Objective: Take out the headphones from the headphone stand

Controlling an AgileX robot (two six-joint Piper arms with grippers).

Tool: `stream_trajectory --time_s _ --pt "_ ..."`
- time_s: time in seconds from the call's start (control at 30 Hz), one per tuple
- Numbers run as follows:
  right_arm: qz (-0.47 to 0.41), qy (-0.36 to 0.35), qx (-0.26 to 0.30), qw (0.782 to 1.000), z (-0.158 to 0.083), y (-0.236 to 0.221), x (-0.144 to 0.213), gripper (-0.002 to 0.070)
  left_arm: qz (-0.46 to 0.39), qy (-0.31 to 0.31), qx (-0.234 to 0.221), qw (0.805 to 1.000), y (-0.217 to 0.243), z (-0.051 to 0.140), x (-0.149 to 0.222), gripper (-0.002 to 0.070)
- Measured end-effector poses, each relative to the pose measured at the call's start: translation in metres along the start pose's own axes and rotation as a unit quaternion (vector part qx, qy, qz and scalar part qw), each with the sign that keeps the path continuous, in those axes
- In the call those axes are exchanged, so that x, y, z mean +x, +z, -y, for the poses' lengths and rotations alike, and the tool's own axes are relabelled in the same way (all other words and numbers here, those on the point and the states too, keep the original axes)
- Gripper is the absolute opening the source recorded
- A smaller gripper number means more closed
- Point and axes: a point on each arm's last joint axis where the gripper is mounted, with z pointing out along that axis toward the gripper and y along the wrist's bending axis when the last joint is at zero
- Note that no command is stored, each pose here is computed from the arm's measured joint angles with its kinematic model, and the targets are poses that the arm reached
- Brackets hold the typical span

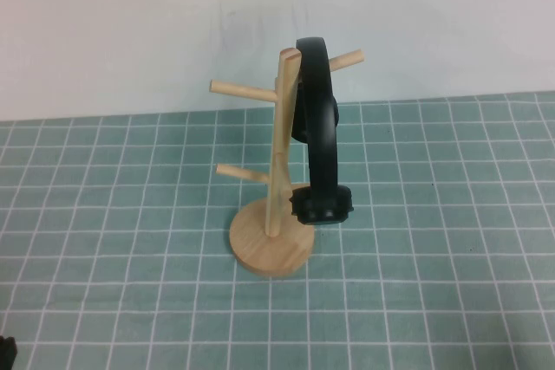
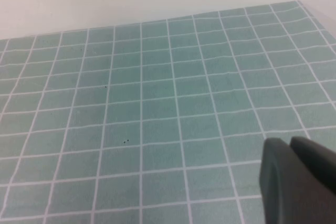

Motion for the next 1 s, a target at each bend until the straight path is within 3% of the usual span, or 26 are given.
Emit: stream_trajectory --time_s 0.7,0.87,1.0 --pt "0.006 0.001 -0.001 1.0 0.0 0.0 -0.001 -0.0006 0.0 0.0 0.0 1.0 0.0 0.0 0.0 -0.0006" --pt "0.116 0.001 -0.022 0.993 -0.004 -0.003 -0.021 -0.0006 0.0 0.0 0.0 1.0 0.0 0.0 0.0 -0.0006" --pt "0.27 0.001 -0.052 0.962 -0.009 -0.014 -0.047 -0.0006 0.0 0.0 0.0 1.0 0.0 0.0 0.0 -0.0006"
